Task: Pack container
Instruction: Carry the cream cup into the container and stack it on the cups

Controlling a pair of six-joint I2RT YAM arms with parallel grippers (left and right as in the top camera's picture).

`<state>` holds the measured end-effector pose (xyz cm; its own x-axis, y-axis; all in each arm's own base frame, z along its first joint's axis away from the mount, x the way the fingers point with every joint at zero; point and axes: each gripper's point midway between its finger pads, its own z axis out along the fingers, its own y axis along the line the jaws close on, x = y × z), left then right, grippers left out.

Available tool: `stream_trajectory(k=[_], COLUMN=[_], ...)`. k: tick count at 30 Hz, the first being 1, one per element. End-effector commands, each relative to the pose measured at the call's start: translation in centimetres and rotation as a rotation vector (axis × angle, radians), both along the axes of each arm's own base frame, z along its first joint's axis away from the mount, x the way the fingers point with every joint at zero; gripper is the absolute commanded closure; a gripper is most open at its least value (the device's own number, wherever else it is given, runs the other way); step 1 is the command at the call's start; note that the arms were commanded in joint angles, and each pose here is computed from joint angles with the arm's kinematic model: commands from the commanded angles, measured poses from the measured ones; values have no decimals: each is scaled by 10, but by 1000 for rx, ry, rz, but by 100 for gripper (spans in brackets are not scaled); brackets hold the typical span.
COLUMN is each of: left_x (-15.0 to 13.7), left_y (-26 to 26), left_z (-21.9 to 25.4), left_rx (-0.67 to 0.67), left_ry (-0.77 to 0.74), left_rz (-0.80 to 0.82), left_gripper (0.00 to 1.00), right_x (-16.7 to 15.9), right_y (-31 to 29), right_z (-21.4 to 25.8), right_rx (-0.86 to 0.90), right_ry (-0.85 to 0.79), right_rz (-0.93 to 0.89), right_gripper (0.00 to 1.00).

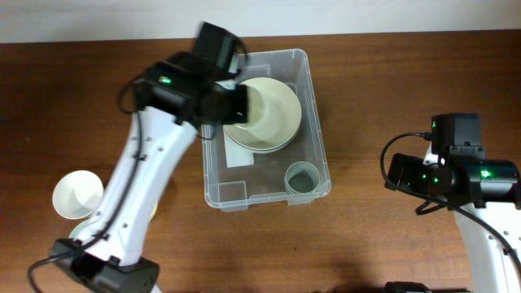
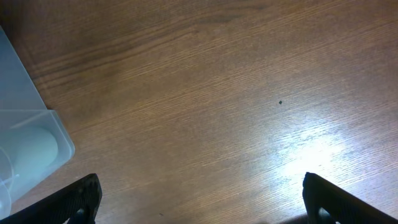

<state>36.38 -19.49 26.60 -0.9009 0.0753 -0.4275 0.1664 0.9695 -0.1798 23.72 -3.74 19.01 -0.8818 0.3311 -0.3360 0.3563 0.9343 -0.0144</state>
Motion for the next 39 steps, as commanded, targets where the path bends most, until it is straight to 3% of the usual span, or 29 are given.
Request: stream_trajectory(k=[1, 7, 13, 31, 33, 34, 35, 39], left_x=[-15, -47, -66, -70, -71, -72, -73, -70], left_y=[-45, -98, -110, -100, -99, -98, -97, -93], left_z=[-21, -64, -92, -124, -124, -124, -124, -123], left_rx=[4, 26, 84, 171, 176, 180, 181, 189], left_ry=[48, 180, 269, 355, 362, 367, 369, 367], left_rz=[-102, -245, -289, -275, -275, -275, -275, -262], left_gripper=[99, 100, 100, 99, 91, 69, 60, 58], right_x=[-1, -1, -1, -1, -1, -1, -1, -1], right_y=[-2, -2, -2, -2, -2, -2, -2, -2], right_z=[2, 2, 2, 2, 2, 2, 2, 2], right_rx=[-2, -1, -2, -2, -1, -1, -1, -1], right_ry=[-8, -7, -7, -7, -7, -7, -7, -7], right_rz=[-9, -9, -9, -9, -9, -9, -9, -9], right_gripper=[1, 1, 1, 1, 1, 1, 1, 1])
